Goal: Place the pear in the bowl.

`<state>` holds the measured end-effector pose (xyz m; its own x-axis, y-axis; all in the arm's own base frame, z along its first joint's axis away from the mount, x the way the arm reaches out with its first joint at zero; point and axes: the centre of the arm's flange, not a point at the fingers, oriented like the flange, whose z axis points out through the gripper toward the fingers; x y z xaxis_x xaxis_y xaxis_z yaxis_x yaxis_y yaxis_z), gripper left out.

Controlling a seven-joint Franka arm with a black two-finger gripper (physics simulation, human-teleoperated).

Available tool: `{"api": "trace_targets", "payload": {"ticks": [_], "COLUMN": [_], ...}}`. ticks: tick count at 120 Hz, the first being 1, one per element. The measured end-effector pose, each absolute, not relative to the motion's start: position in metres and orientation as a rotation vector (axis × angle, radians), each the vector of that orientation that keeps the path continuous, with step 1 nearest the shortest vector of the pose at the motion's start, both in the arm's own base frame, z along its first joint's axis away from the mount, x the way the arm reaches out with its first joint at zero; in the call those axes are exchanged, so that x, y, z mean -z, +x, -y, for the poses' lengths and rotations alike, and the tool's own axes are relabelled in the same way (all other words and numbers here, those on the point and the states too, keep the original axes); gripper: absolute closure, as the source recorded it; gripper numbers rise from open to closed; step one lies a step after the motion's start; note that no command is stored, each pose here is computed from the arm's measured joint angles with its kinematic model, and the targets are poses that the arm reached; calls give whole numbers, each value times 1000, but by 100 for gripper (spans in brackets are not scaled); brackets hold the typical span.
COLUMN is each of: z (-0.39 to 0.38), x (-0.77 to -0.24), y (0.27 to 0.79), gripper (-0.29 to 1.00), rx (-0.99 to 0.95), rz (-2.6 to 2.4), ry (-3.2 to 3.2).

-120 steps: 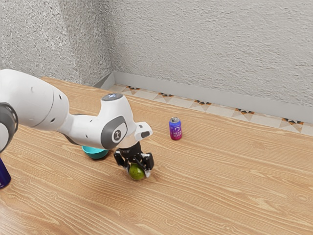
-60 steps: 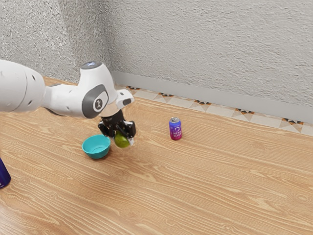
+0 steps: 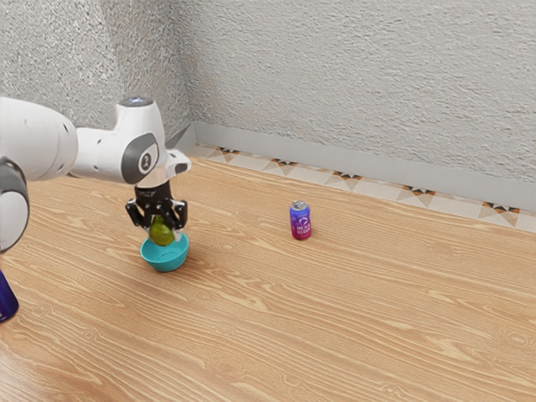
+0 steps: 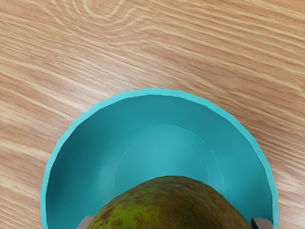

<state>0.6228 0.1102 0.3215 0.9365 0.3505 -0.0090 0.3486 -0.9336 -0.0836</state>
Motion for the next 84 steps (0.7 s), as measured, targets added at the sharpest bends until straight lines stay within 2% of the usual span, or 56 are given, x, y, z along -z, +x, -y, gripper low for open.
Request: {"api": "trace_targets", "payload": {"ticks": [8, 23, 44, 50, 61, 67, 74, 84], "z": [-111, -111, -111, -107, -55, -11, 43, 113], "x": [-318, -317, -325, -362, -496, -551, -585, -602], "y": [623, 623, 623, 623, 624, 617, 603, 585], "gripper": [55, 30, 13, 10, 7, 5, 4, 3], "rx": [-51, -61, -50, 17, 215, 271, 276, 238], "rz": [543, 531, 489, 431, 180, 25, -149, -359], "ry": [-3012, -3033, -3064, -3076, -3100, -3107, -3110, -3086]}}
